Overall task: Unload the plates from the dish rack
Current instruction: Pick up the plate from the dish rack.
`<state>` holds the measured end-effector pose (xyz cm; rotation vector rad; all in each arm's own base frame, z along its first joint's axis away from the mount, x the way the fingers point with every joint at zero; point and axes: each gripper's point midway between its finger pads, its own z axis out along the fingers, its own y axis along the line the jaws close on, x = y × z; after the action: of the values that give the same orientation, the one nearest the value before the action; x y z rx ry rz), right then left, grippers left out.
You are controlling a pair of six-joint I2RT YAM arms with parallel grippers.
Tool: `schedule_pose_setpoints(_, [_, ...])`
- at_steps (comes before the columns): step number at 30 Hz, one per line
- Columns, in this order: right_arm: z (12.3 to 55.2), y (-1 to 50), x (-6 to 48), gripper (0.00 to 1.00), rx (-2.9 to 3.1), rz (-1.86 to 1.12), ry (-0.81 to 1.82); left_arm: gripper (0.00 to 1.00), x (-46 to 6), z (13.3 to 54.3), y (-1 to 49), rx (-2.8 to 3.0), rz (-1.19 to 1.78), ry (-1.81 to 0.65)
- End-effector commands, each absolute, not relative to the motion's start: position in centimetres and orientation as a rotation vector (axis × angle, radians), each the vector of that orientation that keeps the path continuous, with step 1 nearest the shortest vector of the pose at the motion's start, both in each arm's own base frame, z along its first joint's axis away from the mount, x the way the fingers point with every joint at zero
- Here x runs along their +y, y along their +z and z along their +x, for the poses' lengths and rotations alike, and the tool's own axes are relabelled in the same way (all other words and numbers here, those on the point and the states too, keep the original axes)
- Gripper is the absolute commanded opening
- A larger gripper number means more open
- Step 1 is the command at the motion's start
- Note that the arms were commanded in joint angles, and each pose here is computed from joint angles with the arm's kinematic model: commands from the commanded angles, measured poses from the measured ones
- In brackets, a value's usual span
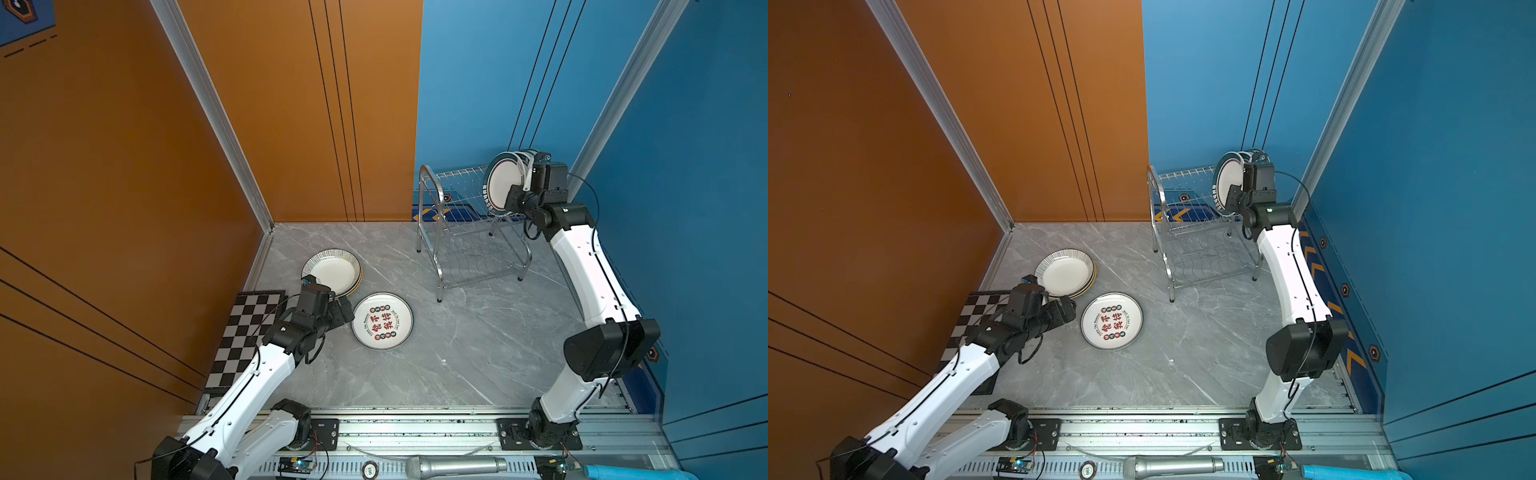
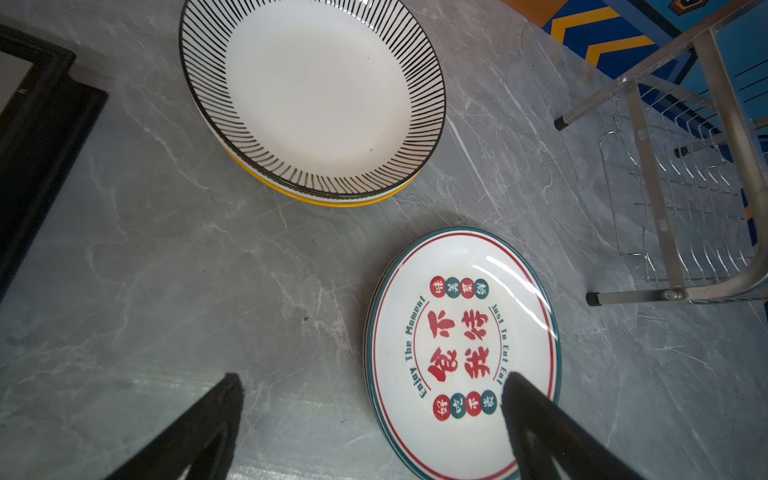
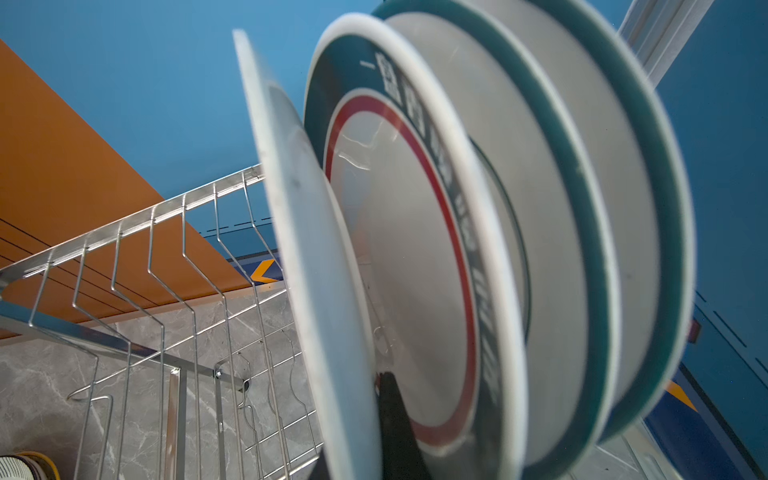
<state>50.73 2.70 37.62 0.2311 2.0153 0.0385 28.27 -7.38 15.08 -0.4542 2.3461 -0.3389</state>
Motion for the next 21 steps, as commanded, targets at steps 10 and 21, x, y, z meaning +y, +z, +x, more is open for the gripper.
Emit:
schedule_pose_setpoints(10, [48.7,44.6,4.4,0.00,1.805,0.142,0.075,0.98,-8.6,28.9,14.4,2.395,-0.374,-0.379])
schedule_pose_setpoints(21, [44.6,51.5,4.5,0.00,1.559,0.114,0.052,0.98,-8.7,28.9,14.9,2.426,-0.299,-0.337])
